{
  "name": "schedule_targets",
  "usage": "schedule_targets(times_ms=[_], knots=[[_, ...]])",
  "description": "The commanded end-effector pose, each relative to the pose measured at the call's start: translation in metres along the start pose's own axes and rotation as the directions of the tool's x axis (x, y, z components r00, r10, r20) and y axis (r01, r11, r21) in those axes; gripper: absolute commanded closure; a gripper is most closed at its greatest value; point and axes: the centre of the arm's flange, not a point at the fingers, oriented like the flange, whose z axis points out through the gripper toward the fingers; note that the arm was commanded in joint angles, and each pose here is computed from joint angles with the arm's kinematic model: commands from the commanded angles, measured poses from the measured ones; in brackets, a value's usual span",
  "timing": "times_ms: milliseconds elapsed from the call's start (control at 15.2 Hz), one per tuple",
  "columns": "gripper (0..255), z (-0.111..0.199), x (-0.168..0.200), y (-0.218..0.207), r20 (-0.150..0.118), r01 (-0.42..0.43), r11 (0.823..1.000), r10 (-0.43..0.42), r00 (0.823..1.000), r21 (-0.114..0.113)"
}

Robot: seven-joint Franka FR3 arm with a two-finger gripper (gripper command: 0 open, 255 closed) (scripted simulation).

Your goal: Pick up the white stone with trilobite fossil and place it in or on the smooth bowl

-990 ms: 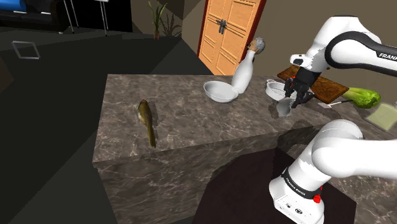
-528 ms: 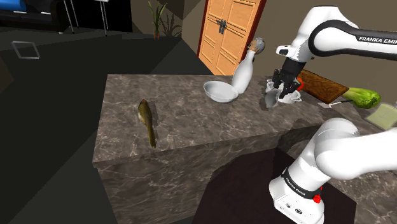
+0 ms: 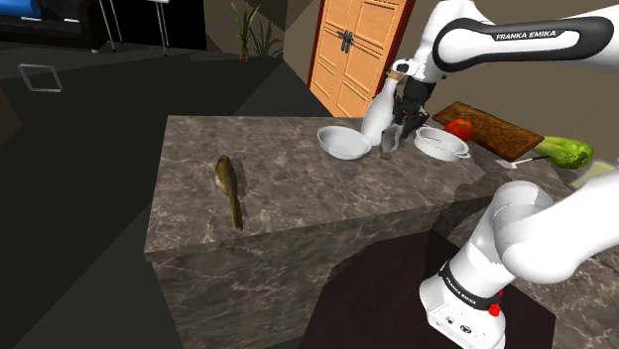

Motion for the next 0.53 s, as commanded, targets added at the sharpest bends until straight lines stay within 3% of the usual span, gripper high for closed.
schedule_targets(times_ms=[0, 462], knots=[[255, 0.0, 0.016, 0.021, 0.001, 0.0, 1.0, 0.0, 1.0, 0.0], [255, -0.003, 0.069, 0.096, 0.001, 0.0, 1.0, 0.0, 1.0, 0.0]])
